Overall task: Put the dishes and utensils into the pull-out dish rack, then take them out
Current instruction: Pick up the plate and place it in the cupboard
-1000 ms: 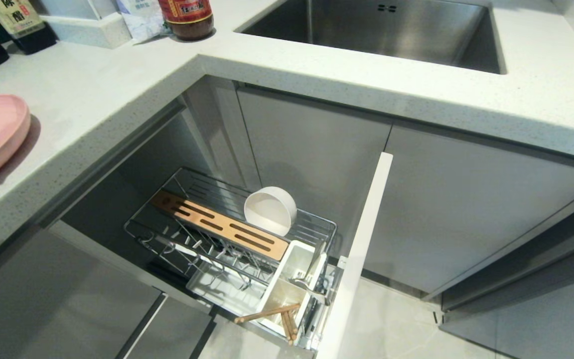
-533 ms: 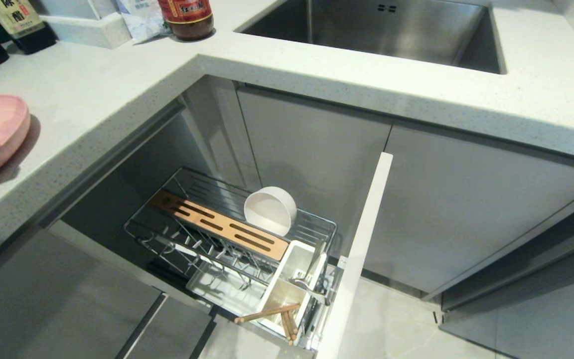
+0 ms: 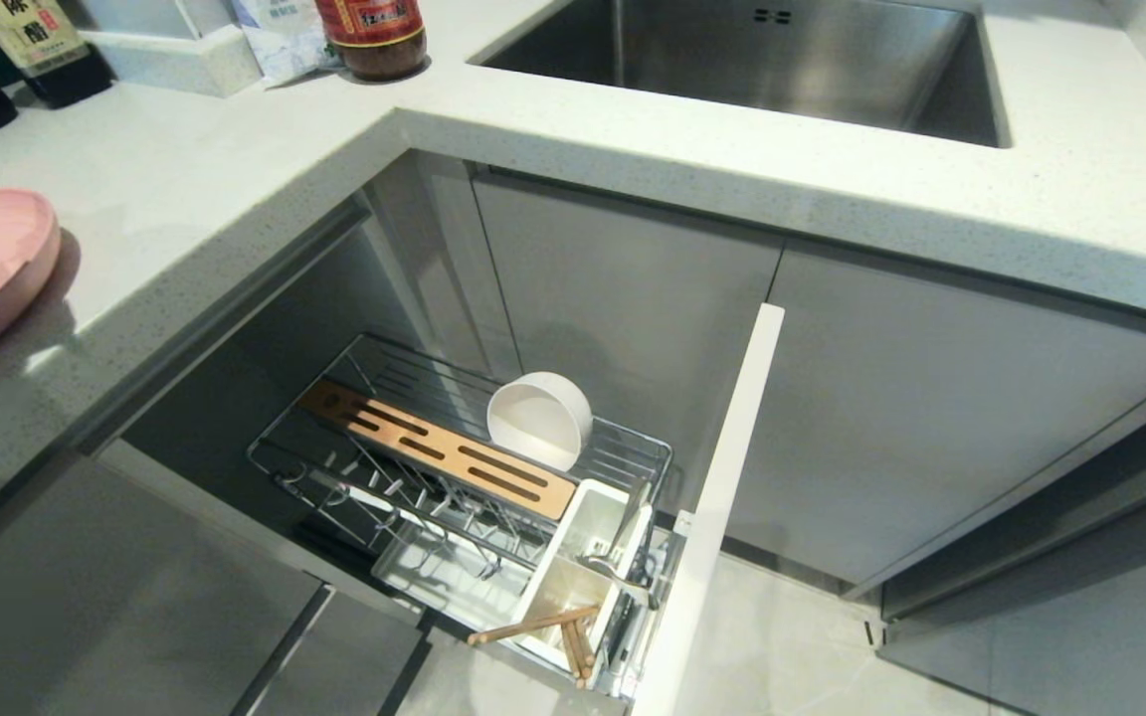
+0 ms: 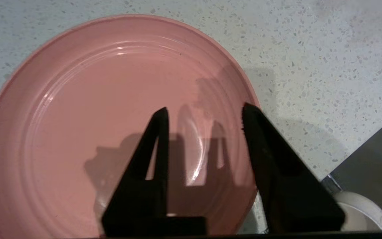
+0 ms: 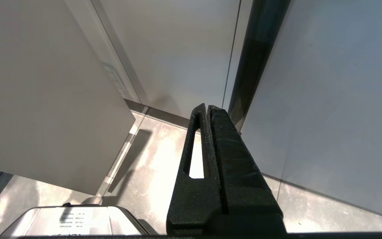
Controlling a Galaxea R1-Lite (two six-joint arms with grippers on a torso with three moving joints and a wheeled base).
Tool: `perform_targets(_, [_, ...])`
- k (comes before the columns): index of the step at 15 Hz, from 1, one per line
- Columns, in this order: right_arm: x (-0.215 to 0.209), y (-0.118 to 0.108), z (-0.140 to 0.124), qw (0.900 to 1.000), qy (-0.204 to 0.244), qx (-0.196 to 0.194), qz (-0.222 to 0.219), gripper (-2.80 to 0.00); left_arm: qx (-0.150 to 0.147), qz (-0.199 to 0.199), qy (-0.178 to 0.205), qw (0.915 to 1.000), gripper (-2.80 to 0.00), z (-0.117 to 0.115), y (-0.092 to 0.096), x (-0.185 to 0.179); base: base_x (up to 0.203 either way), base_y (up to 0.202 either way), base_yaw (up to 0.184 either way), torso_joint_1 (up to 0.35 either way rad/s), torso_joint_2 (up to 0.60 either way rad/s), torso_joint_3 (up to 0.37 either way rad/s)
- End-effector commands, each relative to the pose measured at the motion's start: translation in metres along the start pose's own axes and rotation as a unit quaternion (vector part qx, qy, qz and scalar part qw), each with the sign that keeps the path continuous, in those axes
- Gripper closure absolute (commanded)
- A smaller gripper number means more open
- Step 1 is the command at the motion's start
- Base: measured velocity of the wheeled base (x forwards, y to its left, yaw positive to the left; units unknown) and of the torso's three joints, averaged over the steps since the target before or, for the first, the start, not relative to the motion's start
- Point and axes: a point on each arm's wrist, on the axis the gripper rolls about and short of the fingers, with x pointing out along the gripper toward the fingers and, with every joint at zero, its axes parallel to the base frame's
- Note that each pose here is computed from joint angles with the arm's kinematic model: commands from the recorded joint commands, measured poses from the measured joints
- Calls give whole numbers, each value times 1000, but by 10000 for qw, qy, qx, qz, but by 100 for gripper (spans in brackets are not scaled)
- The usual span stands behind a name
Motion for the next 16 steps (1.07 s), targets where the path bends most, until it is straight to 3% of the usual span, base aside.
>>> perform_targets(1, [0, 0, 0, 10000, 1, 3, 1, 0, 92, 32, 128, 9999, -280, -4, -6, 8, 0, 0, 0, 0, 0, 0])
perform_targets(6, [0, 0, 0, 10000, 1, -1, 1, 0, 169, 18, 425, 9990, -280, -15, -23, 29, 0, 0, 0, 0, 0, 0])
perform_targets(16, [0, 0, 0, 10000, 1, -1, 1, 0, 217, 66, 515, 9984, -280, -20, -27, 37, 0, 0, 0, 0, 0, 0])
